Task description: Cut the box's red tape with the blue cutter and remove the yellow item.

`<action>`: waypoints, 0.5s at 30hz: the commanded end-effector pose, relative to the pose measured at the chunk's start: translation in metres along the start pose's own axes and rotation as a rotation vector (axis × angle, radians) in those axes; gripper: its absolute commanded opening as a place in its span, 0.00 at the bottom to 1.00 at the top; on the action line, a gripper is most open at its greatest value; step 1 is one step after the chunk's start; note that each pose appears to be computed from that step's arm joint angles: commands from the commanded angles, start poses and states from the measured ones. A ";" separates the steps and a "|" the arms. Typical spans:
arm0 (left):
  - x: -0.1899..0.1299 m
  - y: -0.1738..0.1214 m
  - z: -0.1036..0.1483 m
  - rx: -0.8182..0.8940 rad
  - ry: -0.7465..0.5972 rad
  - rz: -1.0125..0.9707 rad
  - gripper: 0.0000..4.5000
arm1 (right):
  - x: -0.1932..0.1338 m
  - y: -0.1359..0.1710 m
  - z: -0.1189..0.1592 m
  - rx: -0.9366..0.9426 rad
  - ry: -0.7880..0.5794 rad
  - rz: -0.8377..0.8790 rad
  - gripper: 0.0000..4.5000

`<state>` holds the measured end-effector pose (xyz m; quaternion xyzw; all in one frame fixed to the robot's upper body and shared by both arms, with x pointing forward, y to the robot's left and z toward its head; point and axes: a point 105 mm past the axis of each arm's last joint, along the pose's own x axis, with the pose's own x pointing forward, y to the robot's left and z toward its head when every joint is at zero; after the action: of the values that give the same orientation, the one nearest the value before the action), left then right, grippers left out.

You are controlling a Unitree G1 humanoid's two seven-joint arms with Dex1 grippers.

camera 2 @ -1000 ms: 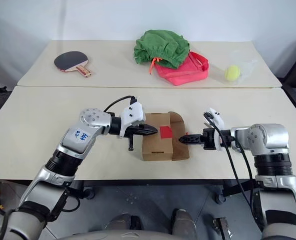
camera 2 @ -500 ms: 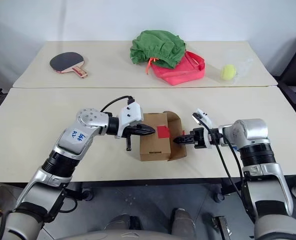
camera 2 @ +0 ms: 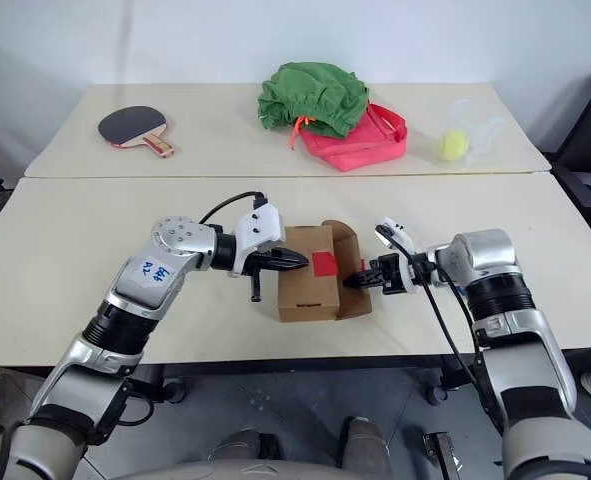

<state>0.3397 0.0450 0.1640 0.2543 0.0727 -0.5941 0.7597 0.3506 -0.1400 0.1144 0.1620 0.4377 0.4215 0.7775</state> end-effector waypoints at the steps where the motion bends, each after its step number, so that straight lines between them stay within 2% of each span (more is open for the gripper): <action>1: 0.014 -0.011 -0.006 -0.023 -0.014 -0.047 0.00 | -0.024 -0.013 -0.007 0.043 0.042 -0.147 0.01; 9: 0.054 -0.030 0.013 -0.041 -0.135 -0.124 0.00 | -0.091 0.005 -0.003 0.049 0.041 -0.261 0.01; 15: 0.090 -0.046 0.040 -0.022 -0.241 -0.178 0.00 | -0.143 0.021 0.000 -0.028 0.046 -0.384 0.01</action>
<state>0.3171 -0.0492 0.1519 0.1618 0.0096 -0.6791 0.7159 0.3060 -0.2441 0.1802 0.0799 0.4972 0.2589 0.8242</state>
